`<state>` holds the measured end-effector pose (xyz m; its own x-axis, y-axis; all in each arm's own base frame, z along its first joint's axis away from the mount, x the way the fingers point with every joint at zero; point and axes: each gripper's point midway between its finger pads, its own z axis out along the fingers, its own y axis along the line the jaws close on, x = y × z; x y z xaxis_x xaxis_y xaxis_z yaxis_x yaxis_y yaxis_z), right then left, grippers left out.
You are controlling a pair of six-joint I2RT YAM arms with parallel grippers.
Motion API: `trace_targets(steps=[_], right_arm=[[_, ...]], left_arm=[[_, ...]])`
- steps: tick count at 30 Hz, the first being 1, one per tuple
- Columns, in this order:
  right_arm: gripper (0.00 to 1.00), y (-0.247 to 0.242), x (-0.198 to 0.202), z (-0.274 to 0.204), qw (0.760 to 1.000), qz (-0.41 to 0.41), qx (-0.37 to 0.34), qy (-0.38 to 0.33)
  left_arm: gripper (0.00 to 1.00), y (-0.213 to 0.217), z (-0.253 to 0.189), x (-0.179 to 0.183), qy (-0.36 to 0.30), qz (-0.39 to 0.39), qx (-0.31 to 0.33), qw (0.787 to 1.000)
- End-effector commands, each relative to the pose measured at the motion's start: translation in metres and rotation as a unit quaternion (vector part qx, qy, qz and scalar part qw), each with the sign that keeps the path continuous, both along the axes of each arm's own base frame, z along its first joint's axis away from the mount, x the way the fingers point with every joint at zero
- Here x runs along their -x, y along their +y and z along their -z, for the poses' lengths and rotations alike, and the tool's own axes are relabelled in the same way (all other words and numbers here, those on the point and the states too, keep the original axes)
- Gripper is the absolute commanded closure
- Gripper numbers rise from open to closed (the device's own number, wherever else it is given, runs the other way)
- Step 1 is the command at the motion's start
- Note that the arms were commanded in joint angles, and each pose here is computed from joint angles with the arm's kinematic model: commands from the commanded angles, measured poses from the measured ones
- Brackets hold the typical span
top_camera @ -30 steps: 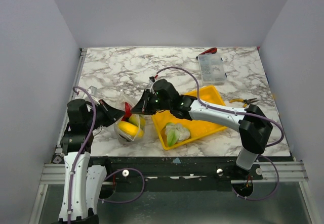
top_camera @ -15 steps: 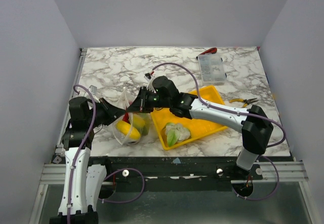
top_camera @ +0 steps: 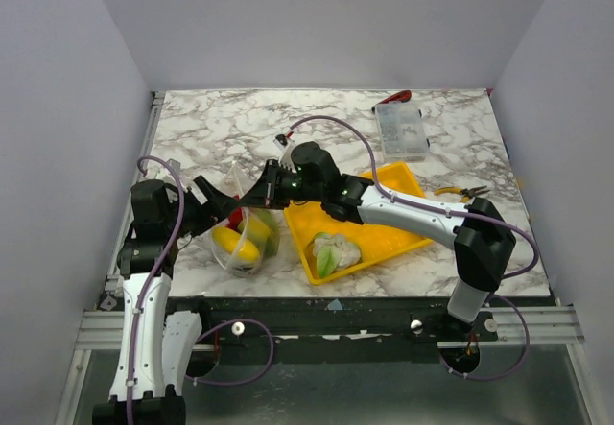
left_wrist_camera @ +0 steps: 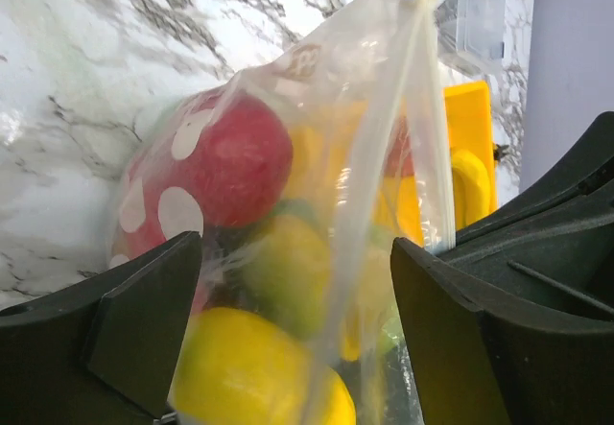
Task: Place the food in the zip-top bag and seal the zipper
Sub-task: Adjust the zipper food storage bag at the center of the board.
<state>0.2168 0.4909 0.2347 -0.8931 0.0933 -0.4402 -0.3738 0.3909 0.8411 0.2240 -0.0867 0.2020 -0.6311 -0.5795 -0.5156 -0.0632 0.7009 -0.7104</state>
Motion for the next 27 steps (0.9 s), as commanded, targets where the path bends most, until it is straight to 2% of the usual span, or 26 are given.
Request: trace_targets(steps=[1,9,13,16,21,27], right_arm=[[0.96,0.008,0.017,0.021,0.999,-0.034,0.020,0.008],[0.95,0.007,0.016,0.025,0.999,-0.038,0.028,-0.001],[0.94,0.004,0.017,0.029,0.998,-0.039,0.038,-0.009],[0.91,0.003,0.018,0.027,0.998,-0.043,0.041,-0.024],[0.91,0.011,0.019,0.029,0.997,-0.051,0.047,-0.033],[0.91,0.014,0.015,0.024,0.997,-0.046,0.044,-0.041]], left_arm=[[0.17,0.000,-0.066,-0.018,-0.113,0.007,-0.024,0.993],[0.19,0.002,-0.067,-0.027,-0.103,-0.001,-0.022,0.994],[0.26,0.002,-0.066,-0.027,-0.093,-0.007,-0.016,0.996],[0.24,0.003,-0.064,-0.029,-0.095,-0.013,-0.014,0.995],[0.25,0.003,-0.059,-0.041,-0.085,-0.016,-0.016,0.996],[0.41,-0.006,-0.052,-0.047,-0.088,0.009,-0.068,0.994]])
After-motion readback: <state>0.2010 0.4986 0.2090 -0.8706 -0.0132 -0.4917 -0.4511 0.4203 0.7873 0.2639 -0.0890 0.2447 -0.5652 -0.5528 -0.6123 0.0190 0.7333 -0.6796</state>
